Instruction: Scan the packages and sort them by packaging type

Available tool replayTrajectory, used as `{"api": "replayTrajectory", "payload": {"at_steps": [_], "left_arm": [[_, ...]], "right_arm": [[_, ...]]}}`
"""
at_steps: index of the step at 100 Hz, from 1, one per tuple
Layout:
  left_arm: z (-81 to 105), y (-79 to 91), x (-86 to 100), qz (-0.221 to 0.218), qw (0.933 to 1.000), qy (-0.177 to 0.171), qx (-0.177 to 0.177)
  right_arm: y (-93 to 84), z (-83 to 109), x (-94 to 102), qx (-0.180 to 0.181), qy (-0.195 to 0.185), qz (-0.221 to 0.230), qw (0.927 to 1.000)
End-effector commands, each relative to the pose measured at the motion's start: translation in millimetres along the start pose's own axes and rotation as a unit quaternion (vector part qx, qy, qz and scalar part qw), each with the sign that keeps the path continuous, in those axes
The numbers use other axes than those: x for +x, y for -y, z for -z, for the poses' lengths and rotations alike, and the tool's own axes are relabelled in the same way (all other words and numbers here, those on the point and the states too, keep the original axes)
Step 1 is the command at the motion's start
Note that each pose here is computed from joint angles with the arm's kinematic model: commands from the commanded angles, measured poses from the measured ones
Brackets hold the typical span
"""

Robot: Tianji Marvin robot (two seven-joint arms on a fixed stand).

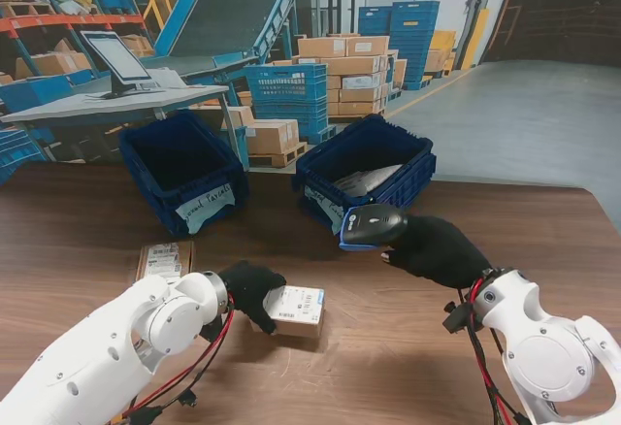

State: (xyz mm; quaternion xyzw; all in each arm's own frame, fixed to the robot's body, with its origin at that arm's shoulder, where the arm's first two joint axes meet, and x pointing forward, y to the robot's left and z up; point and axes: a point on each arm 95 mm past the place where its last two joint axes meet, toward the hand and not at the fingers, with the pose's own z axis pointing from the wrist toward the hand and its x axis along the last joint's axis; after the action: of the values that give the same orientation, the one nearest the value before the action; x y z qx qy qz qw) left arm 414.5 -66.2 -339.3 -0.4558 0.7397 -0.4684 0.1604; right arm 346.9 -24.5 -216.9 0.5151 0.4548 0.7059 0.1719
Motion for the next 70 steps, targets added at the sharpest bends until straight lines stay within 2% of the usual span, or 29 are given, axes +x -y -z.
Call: {"api": "replayTrajectory", "payload": {"at_steps": [1, 39, 70], "left_arm": [[0.6, -1.2, 4.8, -0.003, 0.9999, -0.003, -0.011], [2.6, -3.1, 10.6, -0.020, 0.9996, 0.001, -0.021], [6.2, -1.7, 14.5, -0.033, 0.9982, 0.007, -0.051]], "right_arm": [[1.5, 1.2, 3.7, 0.003, -0.004, -0.002, 1.0000], [1.2, 2.6, 4.7, 0.001, -0.005, 0.000, 1.0000], [0.2, 2.2, 5.6, -0.001, -0.007, 0.004, 1.0000]]}}
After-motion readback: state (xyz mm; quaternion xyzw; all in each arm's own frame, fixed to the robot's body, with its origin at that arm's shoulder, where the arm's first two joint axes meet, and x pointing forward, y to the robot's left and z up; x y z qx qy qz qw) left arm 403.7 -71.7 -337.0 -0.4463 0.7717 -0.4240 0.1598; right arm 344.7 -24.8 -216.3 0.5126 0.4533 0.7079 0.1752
